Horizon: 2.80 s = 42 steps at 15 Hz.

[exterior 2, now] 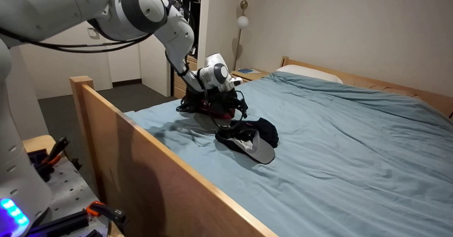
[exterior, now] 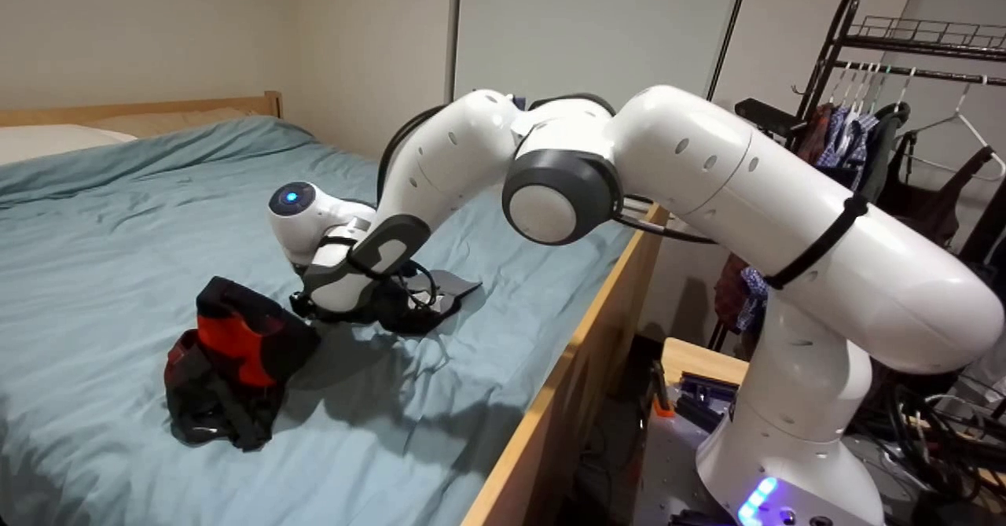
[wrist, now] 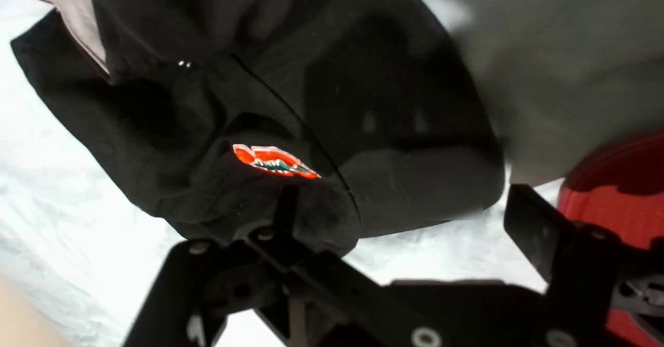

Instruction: Put the black cap on the other black cap

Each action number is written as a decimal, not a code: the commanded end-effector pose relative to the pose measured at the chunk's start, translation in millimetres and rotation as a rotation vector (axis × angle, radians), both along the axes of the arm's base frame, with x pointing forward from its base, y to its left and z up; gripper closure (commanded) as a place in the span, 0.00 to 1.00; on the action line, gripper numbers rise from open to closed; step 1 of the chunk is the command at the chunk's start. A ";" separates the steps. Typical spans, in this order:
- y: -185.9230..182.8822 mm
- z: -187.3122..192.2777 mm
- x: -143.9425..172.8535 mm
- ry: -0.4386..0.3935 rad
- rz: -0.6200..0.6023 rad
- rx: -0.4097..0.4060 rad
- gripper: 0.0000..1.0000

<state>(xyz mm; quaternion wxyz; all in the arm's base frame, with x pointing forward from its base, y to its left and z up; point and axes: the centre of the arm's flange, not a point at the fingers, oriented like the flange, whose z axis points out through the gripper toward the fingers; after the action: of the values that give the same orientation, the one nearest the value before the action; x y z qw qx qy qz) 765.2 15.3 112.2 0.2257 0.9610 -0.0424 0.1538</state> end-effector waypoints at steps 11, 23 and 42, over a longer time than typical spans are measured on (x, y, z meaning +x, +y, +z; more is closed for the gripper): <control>4.8 -11.2 -0.5 0.109 -0.103 0.010 0.00; -22.2 -10.3 9.5 -0.016 -0.026 -0.075 0.00; -37.0 100.3 26.8 -0.129 0.031 0.063 0.96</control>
<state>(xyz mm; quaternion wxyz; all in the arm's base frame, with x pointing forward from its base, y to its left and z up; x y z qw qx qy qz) 795.5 -12.7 177.7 0.2283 0.9471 -0.0453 0.2209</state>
